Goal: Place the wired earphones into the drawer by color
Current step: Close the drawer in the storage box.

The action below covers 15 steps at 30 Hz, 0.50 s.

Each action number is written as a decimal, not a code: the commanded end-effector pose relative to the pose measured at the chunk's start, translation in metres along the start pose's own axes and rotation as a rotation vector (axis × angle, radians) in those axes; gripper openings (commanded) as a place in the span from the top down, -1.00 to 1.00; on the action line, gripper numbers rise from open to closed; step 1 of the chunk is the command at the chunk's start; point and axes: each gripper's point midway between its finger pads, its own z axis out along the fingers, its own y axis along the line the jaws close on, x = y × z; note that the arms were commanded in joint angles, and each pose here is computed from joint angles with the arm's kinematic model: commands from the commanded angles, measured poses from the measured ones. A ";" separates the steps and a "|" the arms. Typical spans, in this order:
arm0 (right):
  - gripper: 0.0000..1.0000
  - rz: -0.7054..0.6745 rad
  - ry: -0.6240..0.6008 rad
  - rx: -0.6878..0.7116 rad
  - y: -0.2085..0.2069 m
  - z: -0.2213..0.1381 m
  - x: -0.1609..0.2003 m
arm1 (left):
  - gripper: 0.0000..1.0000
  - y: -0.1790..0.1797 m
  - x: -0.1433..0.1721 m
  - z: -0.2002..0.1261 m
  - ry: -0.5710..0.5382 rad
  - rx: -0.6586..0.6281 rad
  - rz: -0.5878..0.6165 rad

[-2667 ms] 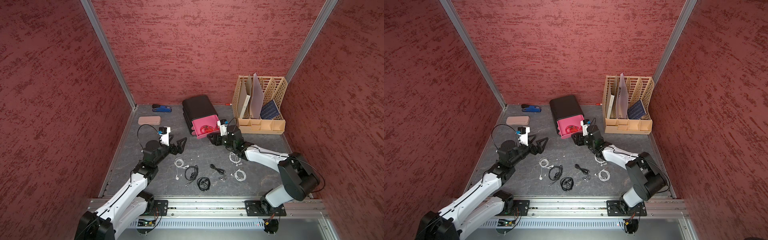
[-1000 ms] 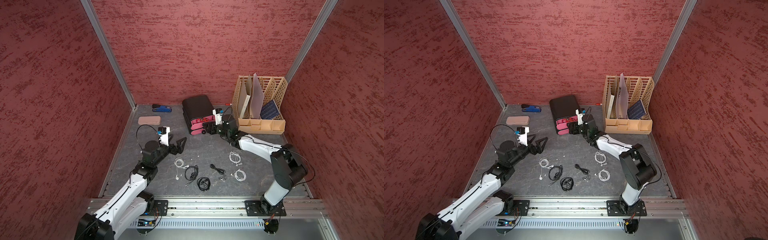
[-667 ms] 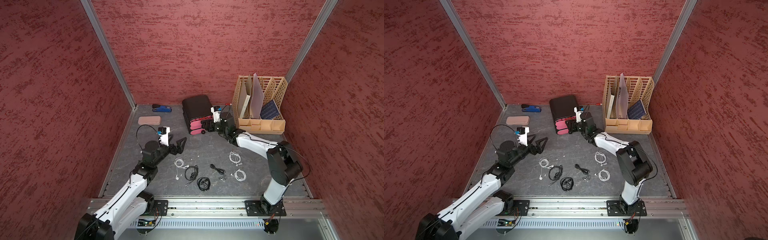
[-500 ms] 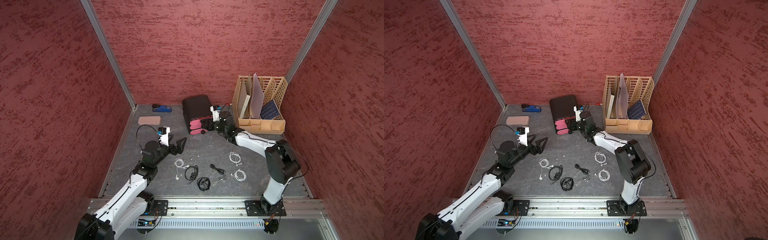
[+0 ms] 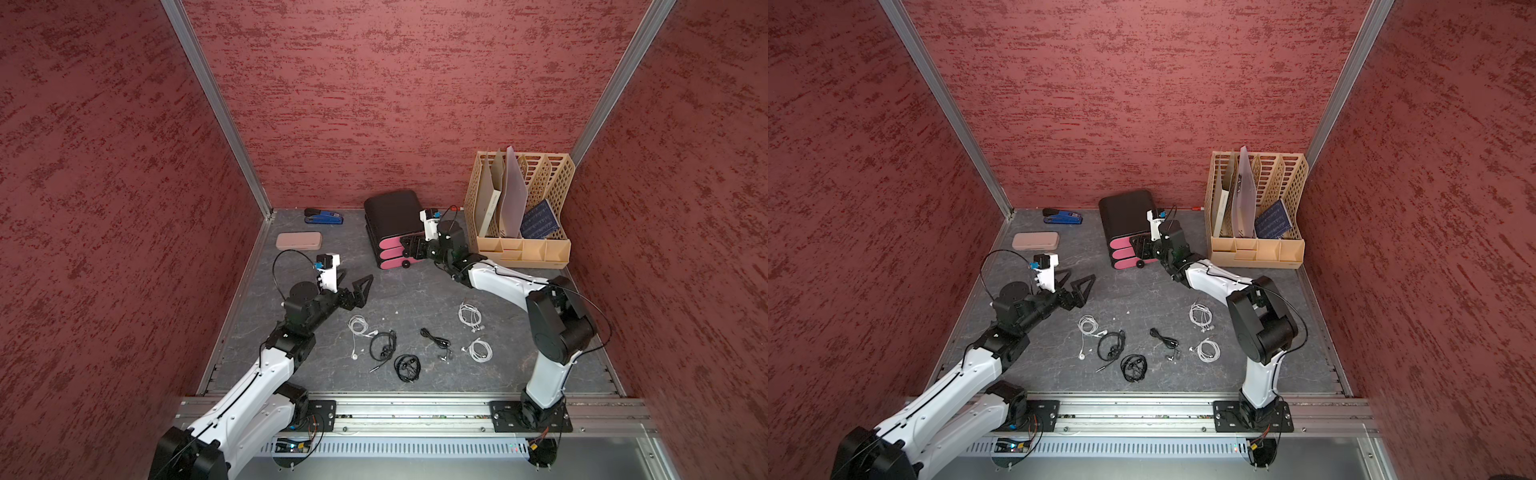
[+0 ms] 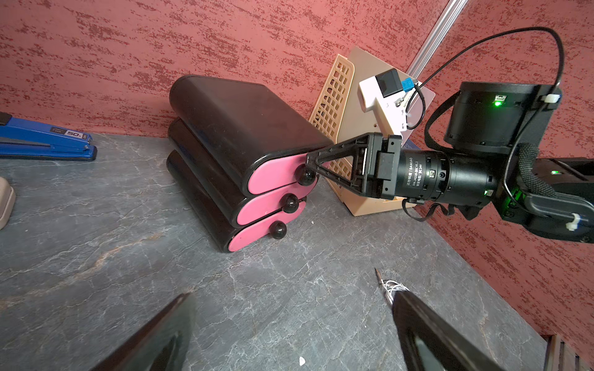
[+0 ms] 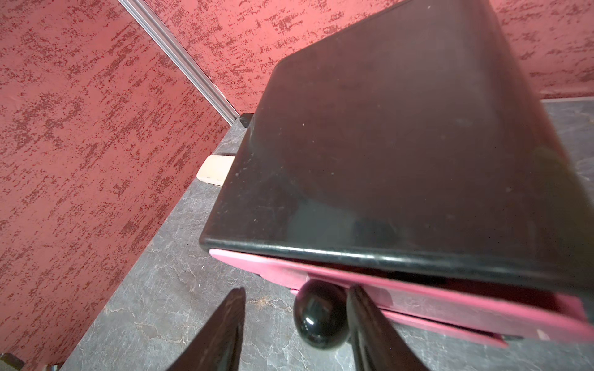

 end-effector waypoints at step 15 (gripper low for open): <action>-0.14 -0.027 -0.041 0.005 0.003 -0.017 -0.019 | -0.99 0.001 -0.005 -0.003 -0.032 -0.005 0.027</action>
